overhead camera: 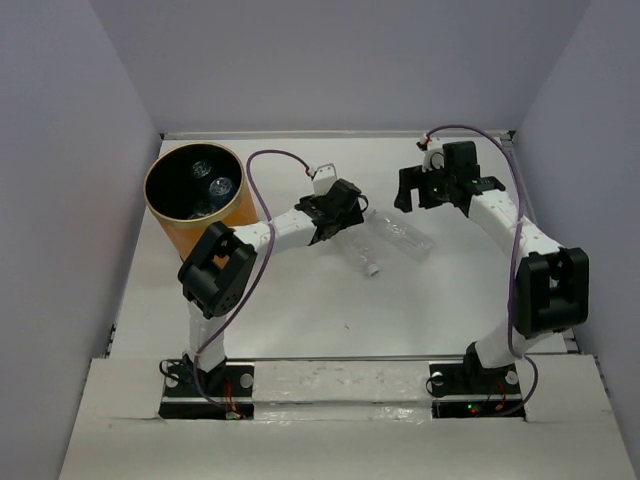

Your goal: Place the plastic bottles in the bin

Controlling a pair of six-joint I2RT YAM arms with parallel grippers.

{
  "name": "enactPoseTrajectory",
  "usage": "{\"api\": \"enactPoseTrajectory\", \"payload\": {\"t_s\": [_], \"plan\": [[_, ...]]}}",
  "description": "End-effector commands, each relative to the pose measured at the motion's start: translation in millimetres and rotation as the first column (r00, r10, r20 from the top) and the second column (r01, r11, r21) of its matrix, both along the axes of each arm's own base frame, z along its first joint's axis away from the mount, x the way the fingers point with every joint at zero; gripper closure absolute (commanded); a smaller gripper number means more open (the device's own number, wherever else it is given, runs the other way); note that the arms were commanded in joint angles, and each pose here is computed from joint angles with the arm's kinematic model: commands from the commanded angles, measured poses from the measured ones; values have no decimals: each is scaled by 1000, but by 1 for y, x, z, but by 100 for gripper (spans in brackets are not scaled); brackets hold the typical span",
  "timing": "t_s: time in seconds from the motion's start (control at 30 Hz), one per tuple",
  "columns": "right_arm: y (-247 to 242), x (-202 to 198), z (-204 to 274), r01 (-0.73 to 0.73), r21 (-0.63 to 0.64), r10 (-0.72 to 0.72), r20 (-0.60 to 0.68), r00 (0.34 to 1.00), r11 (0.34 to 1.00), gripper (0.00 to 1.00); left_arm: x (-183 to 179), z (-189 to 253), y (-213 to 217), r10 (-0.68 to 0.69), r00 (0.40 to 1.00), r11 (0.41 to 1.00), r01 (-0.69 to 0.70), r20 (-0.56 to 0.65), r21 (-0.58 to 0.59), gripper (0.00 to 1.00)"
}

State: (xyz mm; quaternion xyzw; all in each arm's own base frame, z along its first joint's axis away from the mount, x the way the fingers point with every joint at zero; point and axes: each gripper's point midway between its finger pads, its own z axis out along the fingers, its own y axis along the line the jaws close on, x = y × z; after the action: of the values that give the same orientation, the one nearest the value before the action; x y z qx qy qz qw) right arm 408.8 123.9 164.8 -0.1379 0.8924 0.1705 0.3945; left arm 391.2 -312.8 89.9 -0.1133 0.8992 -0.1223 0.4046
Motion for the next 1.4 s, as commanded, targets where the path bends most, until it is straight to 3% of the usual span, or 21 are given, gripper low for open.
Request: {"api": "enactPoseTrajectory", "payload": {"t_s": [0.0,0.13,0.2,0.27,0.3,0.37,0.47,0.53,0.7,0.73,0.87,0.93,0.97,1.03,1.13,1.17,1.23,1.37], "plan": [[10,4,-6,-147,-31,145,-46,988,989,5,21,12,-1,48,998,999,-48,51,4,1],[21,2,-39,-239,-51,230,-140,963,970,5,29,-10,0,46,998,998,-47,31,30,2],[26,4,-50,-261,-50,250,-163,954,964,5,30,-15,3,44,998,999,-45,34,28,13],[37,5,-72,-288,-35,274,-214,938,957,5,30,-20,9,47,998,998,-48,39,27,18],[37,11,-73,-282,-45,266,-214,940,958,5,29,-22,11,42,998,999,-43,38,31,29],[50,13,-90,-306,-48,286,-244,927,951,5,27,-21,13,35,998,999,-36,57,23,42],[66,14,-95,-334,-40,314,-251,916,942,11,21,-11,19,23,996,1000,-25,82,15,52],[67,15,-100,-325,-59,300,-256,919,944,17,18,1,22,18,994,1000,-19,104,4,52],[65,19,-68,-246,-49,238,-142,961,968,46,0,74,30,-23,976,996,40,218,-77,60],[66,19,-59,-235,-36,229,-118,966,971,57,-5,105,34,-25,963,992,57,269,-113,62],[73,14,-11,-187,54,188,-15,982,981,71,-23,188,47,-36,913,977,118,406,-179,62],[72,8,16,-177,82,174,43,984,981,72,-35,242,62,-11,872,968,132,490,-212,62],[78,4,12,-167,104,165,23,986,981,72,-34,238,66,-22,875,975,127,483,-185,62],[82,-9,29,-148,111,142,65,988,983,72,-50,306,94,7,815,973,128,579,-192,61],[90,-27,52,-156,118,140,132,981,981,72,-53,343,137,80,776,985,36,626,-170,60],[99,-35,60,-181,137,160,151,976,974,72,-51,361,170,134,747,985,-30,651,-168,59],[110,-48,84,-217,200,176,205,963,955,72,-50,375,201,172,719,983,-79,673,-167,59],[144,-74,123,-320,289,232,299,925,902,72,-45,380,285,329,645,924,-371,689,-94,57]]}}
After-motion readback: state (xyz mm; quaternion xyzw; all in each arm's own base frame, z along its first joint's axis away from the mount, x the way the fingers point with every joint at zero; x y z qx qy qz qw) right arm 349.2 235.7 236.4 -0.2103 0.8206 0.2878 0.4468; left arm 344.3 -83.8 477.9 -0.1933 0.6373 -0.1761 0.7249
